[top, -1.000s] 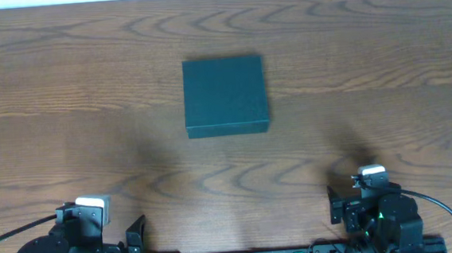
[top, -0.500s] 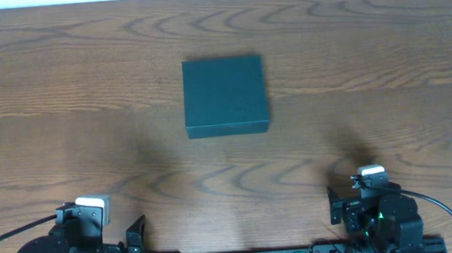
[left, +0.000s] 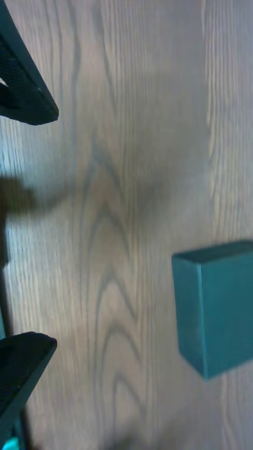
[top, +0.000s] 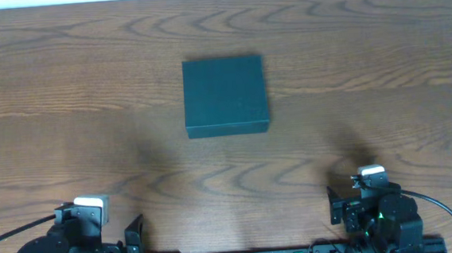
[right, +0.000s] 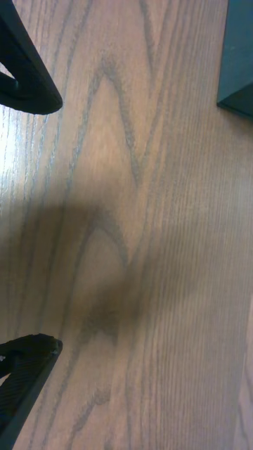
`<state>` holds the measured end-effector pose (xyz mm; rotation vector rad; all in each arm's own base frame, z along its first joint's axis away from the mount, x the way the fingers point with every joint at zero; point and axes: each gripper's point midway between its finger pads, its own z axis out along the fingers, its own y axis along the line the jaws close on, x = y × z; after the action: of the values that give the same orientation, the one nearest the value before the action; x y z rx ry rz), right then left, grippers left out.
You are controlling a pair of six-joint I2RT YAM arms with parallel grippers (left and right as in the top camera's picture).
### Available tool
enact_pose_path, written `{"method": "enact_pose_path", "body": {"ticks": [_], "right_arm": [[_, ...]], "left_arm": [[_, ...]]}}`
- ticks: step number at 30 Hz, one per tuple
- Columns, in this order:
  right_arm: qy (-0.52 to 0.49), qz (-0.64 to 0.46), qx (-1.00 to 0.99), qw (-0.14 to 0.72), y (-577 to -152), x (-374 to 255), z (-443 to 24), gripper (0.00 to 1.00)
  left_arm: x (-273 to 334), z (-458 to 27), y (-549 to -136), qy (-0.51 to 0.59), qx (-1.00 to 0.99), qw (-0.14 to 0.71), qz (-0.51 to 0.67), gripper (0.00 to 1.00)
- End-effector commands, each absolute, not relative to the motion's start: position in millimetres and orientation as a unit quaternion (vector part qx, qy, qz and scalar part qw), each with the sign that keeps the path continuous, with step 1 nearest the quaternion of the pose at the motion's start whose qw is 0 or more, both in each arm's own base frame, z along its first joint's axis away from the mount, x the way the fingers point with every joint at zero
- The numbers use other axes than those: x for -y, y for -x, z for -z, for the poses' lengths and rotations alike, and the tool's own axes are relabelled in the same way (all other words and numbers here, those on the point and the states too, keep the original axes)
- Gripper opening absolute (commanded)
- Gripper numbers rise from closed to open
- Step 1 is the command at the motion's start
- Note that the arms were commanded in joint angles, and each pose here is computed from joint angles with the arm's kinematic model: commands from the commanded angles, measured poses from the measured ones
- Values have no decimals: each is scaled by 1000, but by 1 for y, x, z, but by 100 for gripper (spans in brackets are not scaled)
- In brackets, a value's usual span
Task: Pack container
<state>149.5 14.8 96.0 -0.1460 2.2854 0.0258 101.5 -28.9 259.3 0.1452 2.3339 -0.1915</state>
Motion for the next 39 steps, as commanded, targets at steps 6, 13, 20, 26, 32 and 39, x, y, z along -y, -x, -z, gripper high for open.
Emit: {"method": "enact_pose_path", "body": {"ticks": [6, 13, 20, 26, 32, 39], "right_arm": [[67, -11, -909, 411, -149, -16, -93, 99], [67, -11, -909, 411, -149, -16, -93, 99], [67, -11, -909, 411, -149, -16, -93, 99], [67, -11, -909, 411, -149, -16, -93, 99], [67, -11, -909, 411, -149, -16, -93, 99], [67, -11, -909, 411, -149, -16, -93, 99]], "left_arm": [[20, -273, -129, -79, -848, 523, 31, 95], [22, -199, -140, -62, -851, 520, 42, 95], [32, -142, -159, -50, -873, 480, 73, 95], [28, -110, -150, -49, -899, 430, 60, 95], [18, -95, -141, -53, -914, 401, 26, 95], [17, -74, -139, -53, -925, 375, 24, 95]]}}
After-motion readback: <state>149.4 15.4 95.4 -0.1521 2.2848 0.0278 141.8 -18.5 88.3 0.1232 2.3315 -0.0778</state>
